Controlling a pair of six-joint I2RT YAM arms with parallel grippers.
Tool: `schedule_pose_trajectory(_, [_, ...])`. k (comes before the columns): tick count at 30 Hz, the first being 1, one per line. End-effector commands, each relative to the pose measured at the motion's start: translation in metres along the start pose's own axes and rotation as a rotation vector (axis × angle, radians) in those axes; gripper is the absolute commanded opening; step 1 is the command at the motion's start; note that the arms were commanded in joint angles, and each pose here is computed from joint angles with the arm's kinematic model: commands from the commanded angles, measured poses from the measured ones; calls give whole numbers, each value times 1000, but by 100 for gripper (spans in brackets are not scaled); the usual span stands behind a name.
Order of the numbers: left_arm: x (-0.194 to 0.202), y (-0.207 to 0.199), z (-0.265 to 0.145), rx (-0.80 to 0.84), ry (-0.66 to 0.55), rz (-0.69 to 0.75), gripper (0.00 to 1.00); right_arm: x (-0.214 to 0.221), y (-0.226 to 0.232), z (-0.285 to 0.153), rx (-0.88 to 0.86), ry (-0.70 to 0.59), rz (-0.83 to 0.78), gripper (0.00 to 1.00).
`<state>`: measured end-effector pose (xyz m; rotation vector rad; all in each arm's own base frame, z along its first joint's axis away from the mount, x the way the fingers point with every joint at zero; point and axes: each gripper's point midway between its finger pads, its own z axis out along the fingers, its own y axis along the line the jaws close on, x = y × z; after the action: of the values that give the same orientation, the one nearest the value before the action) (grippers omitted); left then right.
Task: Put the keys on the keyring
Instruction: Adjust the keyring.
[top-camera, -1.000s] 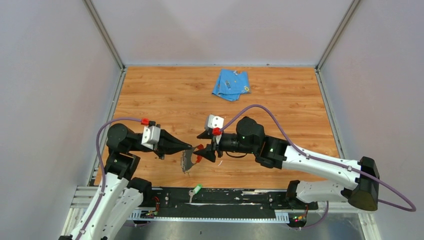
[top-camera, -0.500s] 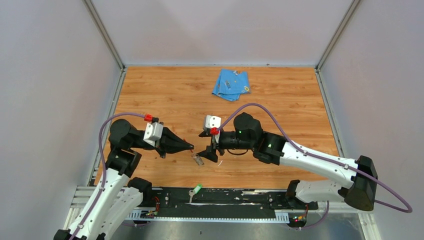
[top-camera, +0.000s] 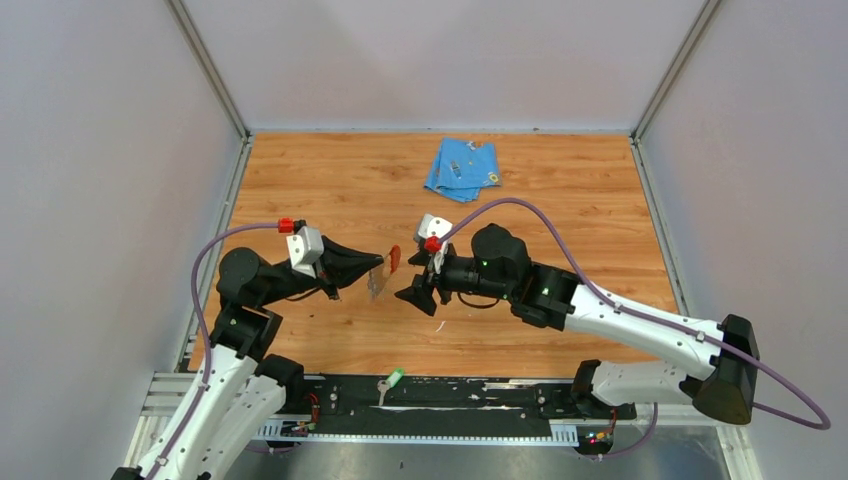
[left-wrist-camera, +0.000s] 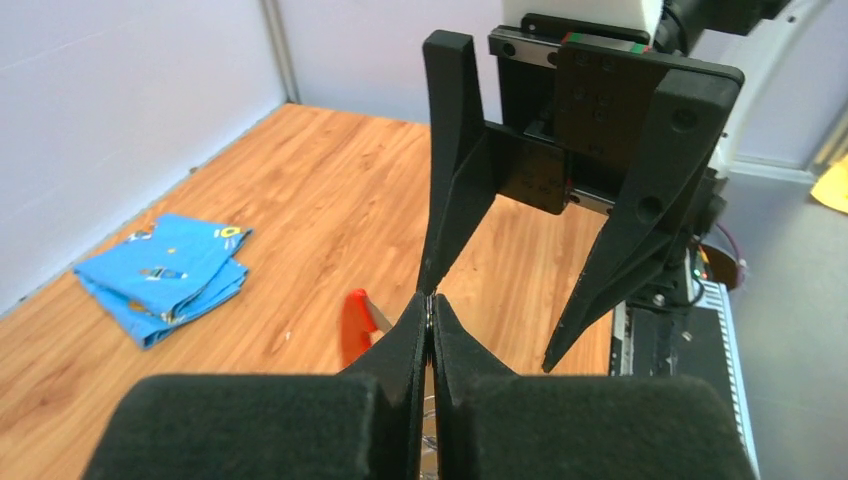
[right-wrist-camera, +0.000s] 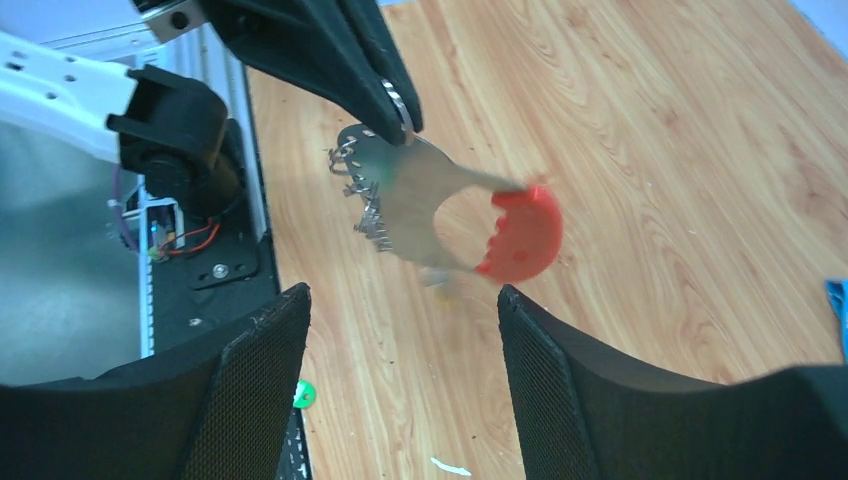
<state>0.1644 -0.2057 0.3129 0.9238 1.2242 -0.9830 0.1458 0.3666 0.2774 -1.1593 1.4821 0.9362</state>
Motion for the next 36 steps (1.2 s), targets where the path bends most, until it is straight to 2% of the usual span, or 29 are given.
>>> schedule_pose_trajectory(1, [-1,12,-2,-92,-24,-7,0,-10,-8,0,62,3,17,71])
schedule_pose_trajectory(7, [1,22,-2,-145,-23,-27,0,-20,10,24,-8,-47,97,72])
schedule_pose_trajectory(11, [-1,22,0,-152,-28,-24,0,-13,4,42,55,-33,86,73])
schedule_pose_trajectory(14, [-3,22,-1,-154,-32,-22,0,-8,-8,51,148,-21,66,68])
schedule_pose_trajectory(16, [-5,21,-1,-155,-37,-23,0,-7,-20,52,228,-16,42,60])
schedule_pose_trajectory(18, [-6,20,-2,-155,-42,-24,0,-8,-28,50,285,-21,21,48])
schedule_pose_trajectory(19, [-7,20,-2,-154,-43,-28,0,-8,-32,48,312,-25,14,40])
schedule_pose_trajectory(22, [-6,18,-2,-149,-45,-46,0,-9,-38,46,351,-49,-4,7])
schedule_pose_trajectory(23, [-5,17,-2,-147,-43,-52,0,-10,-39,45,360,-55,-21,1])
schedule_pose_trajectory(30, [3,13,-3,-134,-36,-80,0,-15,-38,27,398,-147,-68,1])
schedule_pose_trajectory(36, [4,4,-3,-88,-30,-78,2,-18,-31,22,373,-168,-83,1])
